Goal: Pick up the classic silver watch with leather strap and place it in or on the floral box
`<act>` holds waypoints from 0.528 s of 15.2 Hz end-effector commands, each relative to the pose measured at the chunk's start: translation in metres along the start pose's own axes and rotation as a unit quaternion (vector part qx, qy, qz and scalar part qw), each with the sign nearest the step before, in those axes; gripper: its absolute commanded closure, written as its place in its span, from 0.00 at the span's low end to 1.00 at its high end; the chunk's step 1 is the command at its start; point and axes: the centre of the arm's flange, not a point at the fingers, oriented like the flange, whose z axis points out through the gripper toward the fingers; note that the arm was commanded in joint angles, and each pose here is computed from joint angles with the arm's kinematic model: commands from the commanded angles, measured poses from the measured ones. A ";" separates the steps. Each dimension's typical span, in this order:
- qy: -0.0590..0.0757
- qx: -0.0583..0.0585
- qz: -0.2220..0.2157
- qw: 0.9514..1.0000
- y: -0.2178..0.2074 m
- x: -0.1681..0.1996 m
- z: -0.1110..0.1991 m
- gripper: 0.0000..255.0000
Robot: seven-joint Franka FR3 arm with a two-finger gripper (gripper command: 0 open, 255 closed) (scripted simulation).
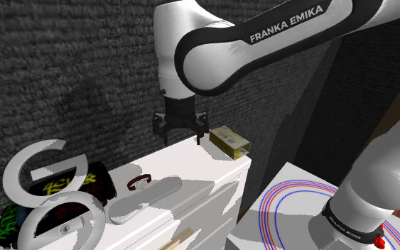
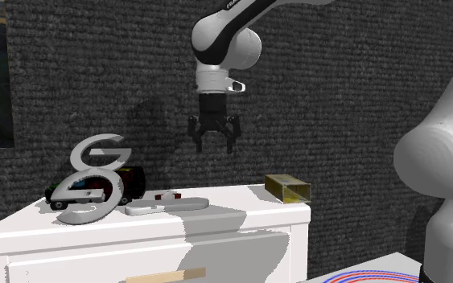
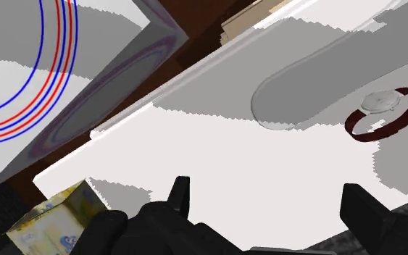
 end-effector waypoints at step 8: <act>-0.011 -0.022 0.125 0.992 -0.101 0.002 0.069 0.00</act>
